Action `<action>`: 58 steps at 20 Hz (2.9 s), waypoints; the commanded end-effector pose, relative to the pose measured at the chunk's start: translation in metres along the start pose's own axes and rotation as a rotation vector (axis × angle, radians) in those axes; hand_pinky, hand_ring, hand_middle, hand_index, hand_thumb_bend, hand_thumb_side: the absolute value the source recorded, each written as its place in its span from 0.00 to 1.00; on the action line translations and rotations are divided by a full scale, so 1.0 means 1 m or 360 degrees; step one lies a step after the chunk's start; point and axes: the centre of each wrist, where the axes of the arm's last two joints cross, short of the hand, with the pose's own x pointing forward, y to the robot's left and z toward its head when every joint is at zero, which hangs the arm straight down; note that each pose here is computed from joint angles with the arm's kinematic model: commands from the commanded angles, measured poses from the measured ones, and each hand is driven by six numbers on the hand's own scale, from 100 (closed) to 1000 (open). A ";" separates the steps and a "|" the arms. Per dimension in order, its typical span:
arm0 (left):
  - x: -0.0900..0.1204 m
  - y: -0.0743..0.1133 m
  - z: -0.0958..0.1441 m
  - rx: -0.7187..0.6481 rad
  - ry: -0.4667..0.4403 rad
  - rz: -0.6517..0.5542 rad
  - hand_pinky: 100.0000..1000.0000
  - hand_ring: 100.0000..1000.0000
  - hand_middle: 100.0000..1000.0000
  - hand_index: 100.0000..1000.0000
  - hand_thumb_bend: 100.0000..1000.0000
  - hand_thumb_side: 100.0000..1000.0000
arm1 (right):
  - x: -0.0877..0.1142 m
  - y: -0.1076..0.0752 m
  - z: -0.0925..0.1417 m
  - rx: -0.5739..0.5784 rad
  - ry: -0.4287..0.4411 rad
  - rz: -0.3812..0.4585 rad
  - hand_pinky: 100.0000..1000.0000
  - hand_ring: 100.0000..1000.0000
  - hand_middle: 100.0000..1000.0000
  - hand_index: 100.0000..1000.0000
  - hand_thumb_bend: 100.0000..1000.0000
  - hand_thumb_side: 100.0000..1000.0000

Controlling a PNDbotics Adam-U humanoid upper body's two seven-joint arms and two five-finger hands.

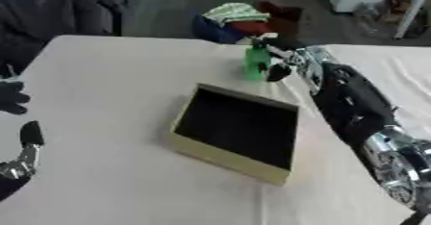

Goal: Pick up objects on the table and place them in the box.

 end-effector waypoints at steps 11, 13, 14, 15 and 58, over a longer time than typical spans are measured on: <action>0.000 0.009 0.002 0.0018 0.0007 -0.0040 0.70 0.56 0.59 0.84 0.00 0.30 | -0.016 -0.070 0.020 -0.0328 -0.0437 -0.0022 0.76 0.64 0.31 0.93 0.00 0.00; 0.000 0.009 0.002 0.0018 0.0008 -0.0041 0.70 0.56 0.59 0.84 0.00 0.30 | -0.016 -0.073 0.021 -0.0320 -0.0457 -0.0035 0.76 0.64 0.31 0.93 0.00 0.00; 0.000 0.009 0.002 0.0018 0.0008 -0.0041 0.70 0.56 0.59 0.84 0.00 0.30 | -0.016 -0.074 0.022 -0.0317 -0.0461 -0.0041 0.76 0.64 0.31 0.93 0.00 0.00; 0.000 0.009 0.002 0.0018 0.0009 -0.0041 0.70 0.56 0.59 0.84 0.00 0.30 | -0.016 -0.074 0.022 -0.0315 -0.0463 -0.0045 0.76 0.64 0.31 0.93 0.00 0.00; -0.004 0.011 0.010 -0.0010 0.0072 -0.0072 0.69 0.56 0.60 0.84 0.00 0.31 | 0.069 -0.010 0.024 0.0425 -0.1614 0.0271 0.83 0.81 0.85 1.00 0.00 0.62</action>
